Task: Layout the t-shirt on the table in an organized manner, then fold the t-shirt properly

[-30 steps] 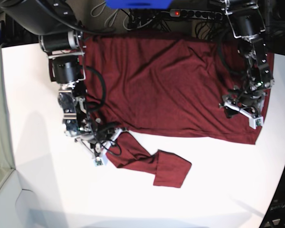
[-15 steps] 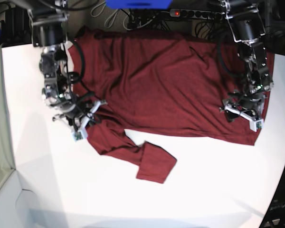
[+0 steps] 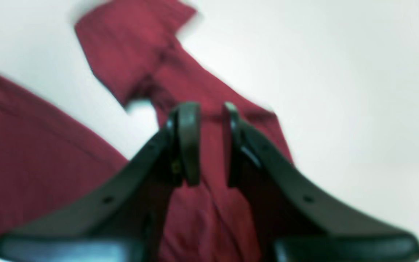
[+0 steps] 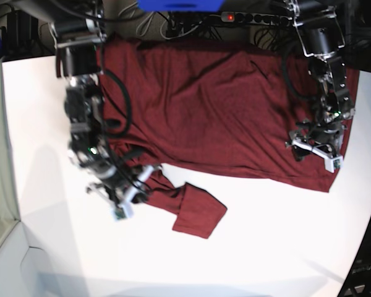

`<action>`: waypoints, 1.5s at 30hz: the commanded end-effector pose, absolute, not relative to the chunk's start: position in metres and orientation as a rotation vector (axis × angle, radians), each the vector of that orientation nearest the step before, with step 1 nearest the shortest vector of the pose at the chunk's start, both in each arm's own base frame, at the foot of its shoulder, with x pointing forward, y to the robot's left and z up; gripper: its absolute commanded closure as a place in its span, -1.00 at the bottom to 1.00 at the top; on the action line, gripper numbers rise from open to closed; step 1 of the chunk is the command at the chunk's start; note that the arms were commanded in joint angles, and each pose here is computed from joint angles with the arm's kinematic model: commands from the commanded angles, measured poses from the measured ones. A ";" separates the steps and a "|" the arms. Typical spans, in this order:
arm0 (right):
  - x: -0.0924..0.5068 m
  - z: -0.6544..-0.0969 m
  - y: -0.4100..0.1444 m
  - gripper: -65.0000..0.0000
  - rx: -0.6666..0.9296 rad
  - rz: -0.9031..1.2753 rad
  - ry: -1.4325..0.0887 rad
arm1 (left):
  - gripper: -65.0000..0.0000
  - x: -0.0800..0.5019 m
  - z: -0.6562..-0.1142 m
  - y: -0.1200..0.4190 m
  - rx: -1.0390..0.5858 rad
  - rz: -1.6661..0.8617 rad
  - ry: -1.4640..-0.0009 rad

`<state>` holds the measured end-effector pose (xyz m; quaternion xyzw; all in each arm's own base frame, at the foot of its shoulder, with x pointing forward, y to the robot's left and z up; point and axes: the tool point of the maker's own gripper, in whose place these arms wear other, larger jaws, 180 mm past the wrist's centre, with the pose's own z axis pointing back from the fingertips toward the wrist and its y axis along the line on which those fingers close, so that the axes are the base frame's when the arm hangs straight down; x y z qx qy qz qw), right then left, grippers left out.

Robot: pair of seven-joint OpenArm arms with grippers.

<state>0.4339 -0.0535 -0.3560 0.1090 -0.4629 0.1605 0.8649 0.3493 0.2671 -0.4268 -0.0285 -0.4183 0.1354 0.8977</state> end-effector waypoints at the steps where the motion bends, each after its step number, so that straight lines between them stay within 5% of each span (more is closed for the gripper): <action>1: 0.453 -0.339 -0.041 0.61 0.245 0.361 -1.010 | -0.18 0.348 -0.428 0.267 -0.061 0.276 -0.840; 8: 0.485 -0.365 0.025 0.58 0.319 0.449 -0.896 | -0.18 0.347 -0.431 0.266 -0.064 0.279 -0.832; 17: 0.499 -0.359 0.036 -0.05 0.357 0.420 -0.962 | -0.18 0.346 -0.431 0.265 -0.066 0.279 -0.832; 35: 0.476 -0.409 0.029 -0.05 0.380 0.363 -0.917 | -0.18 0.346 -0.433 0.266 -0.060 0.278 -0.827; 38: 0.476 -0.409 0.030 0.12 0.380 0.364 -0.920 | -0.18 0.346 -0.433 0.266 -0.060 0.278 -0.827; 45: 0.476 -0.402 0.043 1.00 0.403 0.367 -0.932 | -0.18 0.346 -0.433 0.266 -0.060 0.278 -0.827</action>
